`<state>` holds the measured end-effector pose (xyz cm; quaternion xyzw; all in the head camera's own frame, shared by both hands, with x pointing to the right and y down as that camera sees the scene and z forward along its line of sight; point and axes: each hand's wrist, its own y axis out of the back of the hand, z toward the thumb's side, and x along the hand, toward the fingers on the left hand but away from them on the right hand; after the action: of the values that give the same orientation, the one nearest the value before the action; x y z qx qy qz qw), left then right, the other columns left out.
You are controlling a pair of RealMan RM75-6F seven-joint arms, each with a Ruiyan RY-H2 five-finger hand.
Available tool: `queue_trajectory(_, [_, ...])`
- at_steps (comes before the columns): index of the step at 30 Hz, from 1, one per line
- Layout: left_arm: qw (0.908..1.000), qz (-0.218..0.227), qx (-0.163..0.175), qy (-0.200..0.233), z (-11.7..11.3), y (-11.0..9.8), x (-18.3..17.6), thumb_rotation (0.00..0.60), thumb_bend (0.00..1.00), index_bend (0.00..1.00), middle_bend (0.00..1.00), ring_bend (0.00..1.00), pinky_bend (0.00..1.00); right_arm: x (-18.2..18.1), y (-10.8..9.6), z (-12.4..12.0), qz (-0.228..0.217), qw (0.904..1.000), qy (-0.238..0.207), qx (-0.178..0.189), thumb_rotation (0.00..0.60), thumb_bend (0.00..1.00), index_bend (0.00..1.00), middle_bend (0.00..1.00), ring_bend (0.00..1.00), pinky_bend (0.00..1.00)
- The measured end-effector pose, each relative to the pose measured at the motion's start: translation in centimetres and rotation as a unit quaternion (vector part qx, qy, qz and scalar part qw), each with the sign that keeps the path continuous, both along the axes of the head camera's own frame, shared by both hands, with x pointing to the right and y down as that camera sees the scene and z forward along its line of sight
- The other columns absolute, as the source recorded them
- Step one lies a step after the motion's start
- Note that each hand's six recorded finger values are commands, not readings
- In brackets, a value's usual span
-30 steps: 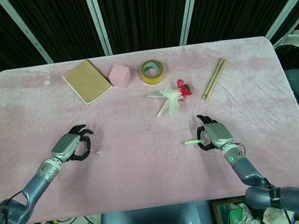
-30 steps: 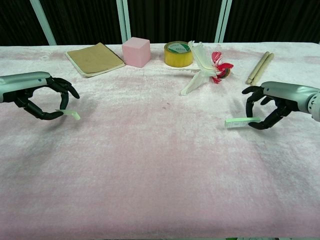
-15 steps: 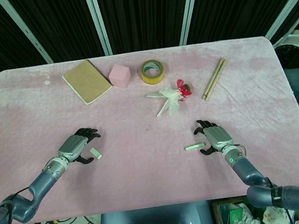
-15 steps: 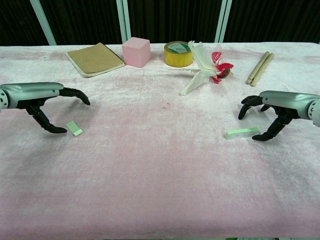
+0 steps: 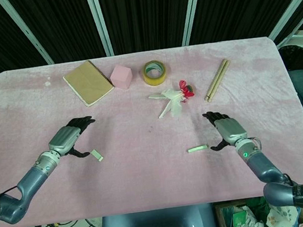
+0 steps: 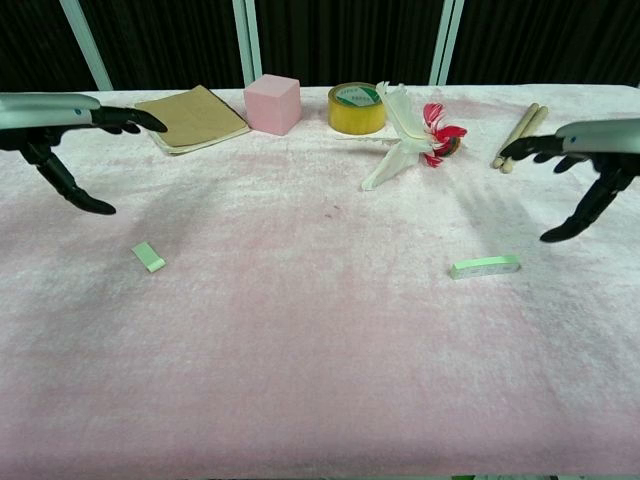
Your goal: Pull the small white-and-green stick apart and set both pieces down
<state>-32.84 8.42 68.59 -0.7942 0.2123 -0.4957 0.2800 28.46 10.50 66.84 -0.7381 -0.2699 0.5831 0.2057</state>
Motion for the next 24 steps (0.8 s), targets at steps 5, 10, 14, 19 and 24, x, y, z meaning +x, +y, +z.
queue_trajectory(5, [0.9985,0.002,0.053,-0.010,-3.3,-1.2,-0.8,0.600,0.17,0.11,0.02,0.00,0.00,4.1,-2.1,-2.9,0.047,0.9978,0.009,0.047,0.600,0.12,0.00,0.00,0.00,0.08])
queue_trajectory(10, [0.9950,-0.003,0.093,-0.035,-6.8,-0.7,-2.9,0.600,0.17,0.11,0.02,0.00,0.00,8.5,-1.4,-5.2,0.069,0.9943,0.017,0.079,0.600,0.12,0.00,0.00,0.00,0.08])
queue_trajectory(14, [0.9906,-0.034,0.122,-0.051,-9.4,1.8,-5.7,0.600,0.17,0.11,0.02,0.00,0.00,12.2,1.1,-7.6,0.074,0.9889,0.044,0.121,0.600,0.12,0.00,0.00,0.00,0.08])
queue_trajectory(19, [0.9811,-0.091,0.147,-0.087,-12.5,7.4,-10.3,0.600,0.17,0.11,0.02,0.00,0.00,16.1,5.8,-10.8,0.095,0.9777,0.067,0.175,0.600,0.12,0.00,0.00,0.00,0.08])
queue_trajectory(24, [0.9784,-0.131,0.122,-0.104,-13.2,12.5,-13.5,0.600,0.17,0.11,0.02,0.00,0.00,16.8,10.8,-12.5,0.089,0.9714,0.082,0.204,0.600,0.12,0.00,0.00,0.00,0.08])
